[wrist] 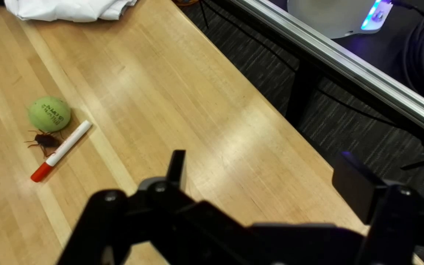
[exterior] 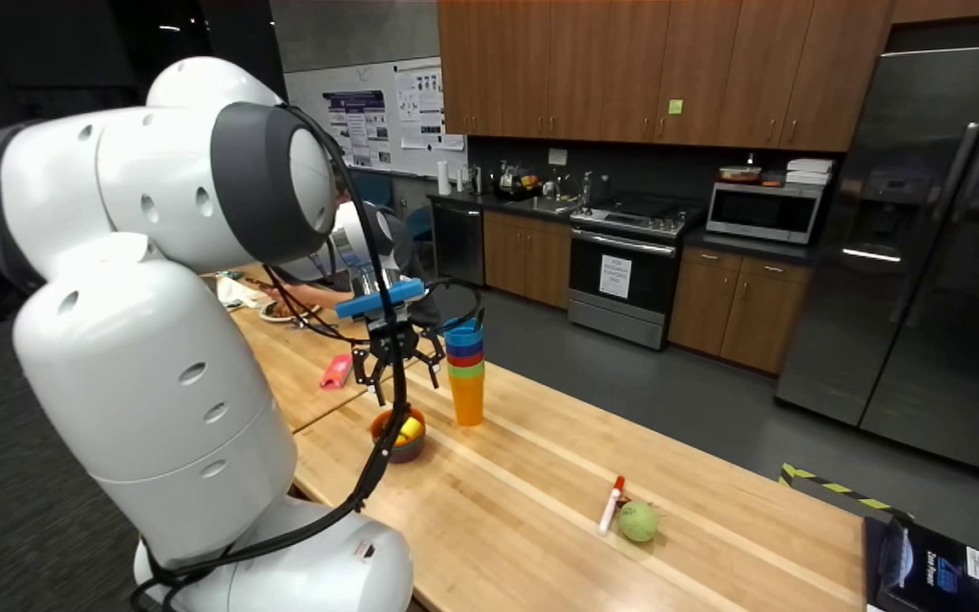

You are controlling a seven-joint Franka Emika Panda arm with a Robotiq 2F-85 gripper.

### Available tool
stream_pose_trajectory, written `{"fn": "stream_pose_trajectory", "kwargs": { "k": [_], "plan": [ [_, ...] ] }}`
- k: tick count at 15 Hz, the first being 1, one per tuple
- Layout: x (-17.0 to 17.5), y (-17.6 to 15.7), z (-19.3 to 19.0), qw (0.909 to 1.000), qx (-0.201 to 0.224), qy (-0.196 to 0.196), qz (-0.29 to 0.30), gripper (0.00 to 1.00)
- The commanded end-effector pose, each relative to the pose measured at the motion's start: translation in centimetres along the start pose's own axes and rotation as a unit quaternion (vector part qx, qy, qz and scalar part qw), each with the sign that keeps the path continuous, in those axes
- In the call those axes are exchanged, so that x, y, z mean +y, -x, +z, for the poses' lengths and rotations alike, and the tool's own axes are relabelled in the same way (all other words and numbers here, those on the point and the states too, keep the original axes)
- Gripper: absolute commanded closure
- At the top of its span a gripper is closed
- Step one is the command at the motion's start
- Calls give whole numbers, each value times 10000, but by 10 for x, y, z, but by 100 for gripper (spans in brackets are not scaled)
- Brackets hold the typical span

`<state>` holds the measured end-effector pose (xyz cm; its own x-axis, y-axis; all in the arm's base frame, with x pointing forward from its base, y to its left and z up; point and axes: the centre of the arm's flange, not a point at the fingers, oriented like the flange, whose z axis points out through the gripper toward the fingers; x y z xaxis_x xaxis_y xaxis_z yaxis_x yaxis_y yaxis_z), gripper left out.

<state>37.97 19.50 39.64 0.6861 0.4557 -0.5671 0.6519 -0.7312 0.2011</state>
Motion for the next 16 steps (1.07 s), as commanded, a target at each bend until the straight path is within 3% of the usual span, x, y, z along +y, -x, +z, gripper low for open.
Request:
{"fn": "stream_pose_trajectory", "kwargs": {
  "k": [1,10,16],
  "plan": [
    [21,10,-8,9998,98,-29,189,0],
    [109,62,3,9919,158,-154,1249,0],
    [183,85,16,9756,93,-800,2045,0]
  ]
}}
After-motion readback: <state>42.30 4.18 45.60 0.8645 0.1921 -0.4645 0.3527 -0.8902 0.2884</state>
